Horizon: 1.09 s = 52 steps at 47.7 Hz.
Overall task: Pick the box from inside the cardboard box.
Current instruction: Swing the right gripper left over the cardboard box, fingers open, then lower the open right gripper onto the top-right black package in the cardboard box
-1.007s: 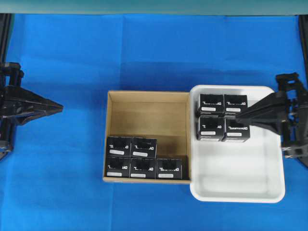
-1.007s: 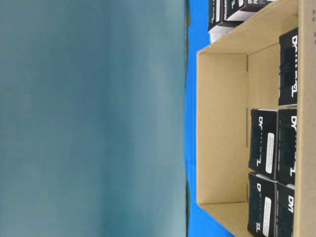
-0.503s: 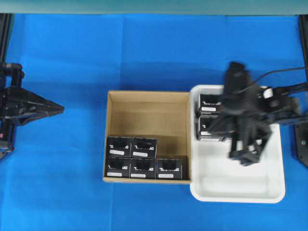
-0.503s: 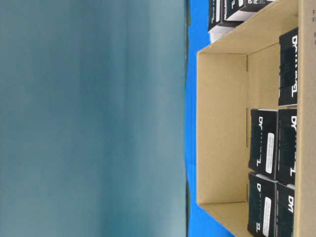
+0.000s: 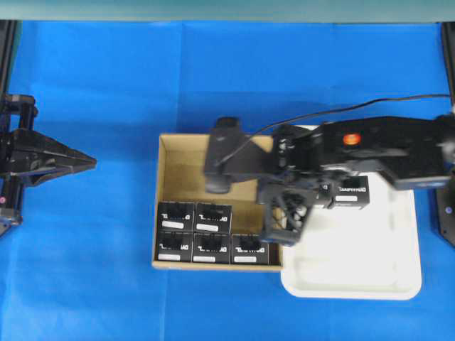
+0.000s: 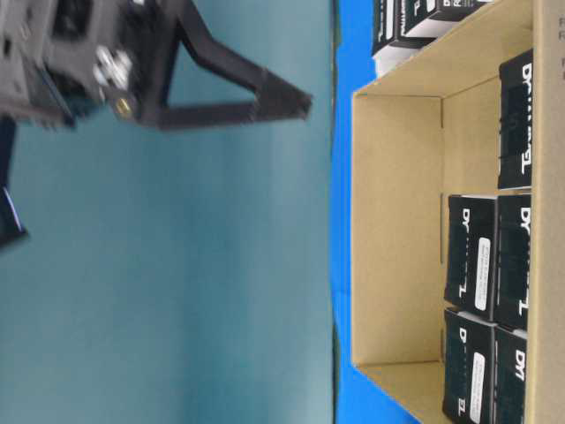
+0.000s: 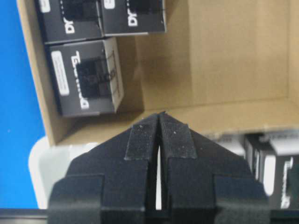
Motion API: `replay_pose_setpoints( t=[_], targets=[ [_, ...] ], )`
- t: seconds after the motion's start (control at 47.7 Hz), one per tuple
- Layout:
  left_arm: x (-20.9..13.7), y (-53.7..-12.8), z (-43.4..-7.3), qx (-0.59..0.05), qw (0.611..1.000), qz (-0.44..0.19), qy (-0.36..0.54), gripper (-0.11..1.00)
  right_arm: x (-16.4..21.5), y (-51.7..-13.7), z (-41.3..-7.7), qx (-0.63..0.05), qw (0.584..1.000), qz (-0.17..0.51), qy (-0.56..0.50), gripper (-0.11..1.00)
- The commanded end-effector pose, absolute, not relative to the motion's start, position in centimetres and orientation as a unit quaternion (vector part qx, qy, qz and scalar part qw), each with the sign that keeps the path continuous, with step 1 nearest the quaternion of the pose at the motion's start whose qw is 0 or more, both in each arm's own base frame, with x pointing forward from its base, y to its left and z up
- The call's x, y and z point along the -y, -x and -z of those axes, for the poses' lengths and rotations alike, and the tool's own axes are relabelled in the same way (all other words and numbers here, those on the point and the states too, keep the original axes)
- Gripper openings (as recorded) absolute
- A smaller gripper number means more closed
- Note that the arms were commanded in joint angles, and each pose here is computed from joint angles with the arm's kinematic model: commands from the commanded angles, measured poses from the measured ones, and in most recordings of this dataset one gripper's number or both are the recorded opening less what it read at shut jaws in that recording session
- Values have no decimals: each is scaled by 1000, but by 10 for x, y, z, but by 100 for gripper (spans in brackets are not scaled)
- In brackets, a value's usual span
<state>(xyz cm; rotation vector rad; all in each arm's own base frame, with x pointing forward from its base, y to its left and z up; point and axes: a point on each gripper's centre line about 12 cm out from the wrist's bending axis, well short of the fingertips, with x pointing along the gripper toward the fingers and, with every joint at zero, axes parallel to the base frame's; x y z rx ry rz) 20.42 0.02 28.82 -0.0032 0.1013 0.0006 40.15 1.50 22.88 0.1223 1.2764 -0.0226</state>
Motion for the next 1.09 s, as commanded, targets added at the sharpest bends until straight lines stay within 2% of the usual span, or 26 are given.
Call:
replay_pose_setpoints(
  t=[0.0, 0.336, 0.482, 0.587, 0.734, 0.818, 0.881, 1.069],
  targets=[
    [0, -207, -299, -38, 999, 1, 1, -6, -11, -416, -226, -598, 800, 11, -52, 2],
    [0, -207, -299, -38, 999, 1, 1, -6, -9, -443, -219, -606, 795, -5, -31, 8],
    [0, -207, -298, -39, 999, 1, 1, -6, -7, -448, -217, -603, 797, -4, -31, 15],
    [0, -208, -298, -40, 999, 1, 1, -6, -7, -451, -217, -599, 800, -5, -32, 32],
    [0, -208, -298, -40, 999, 1, 1, -6, -7, -451, -208, -605, 795, -6, -30, 76],
    [0, -208, -298, -40, 999, 1, 1, -6, -9, -452, -204, -607, 795, -11, -24, 95],
    [0, -207, -298, -39, 999, 1, 1, -6, -9, -454, -205, -602, 798, -13, -21, 100],
    [1, -207, -299, -38, 999, 3, 1, -6, -9, -459, -201, -594, 804, -15, -19, 99]
  ],
)
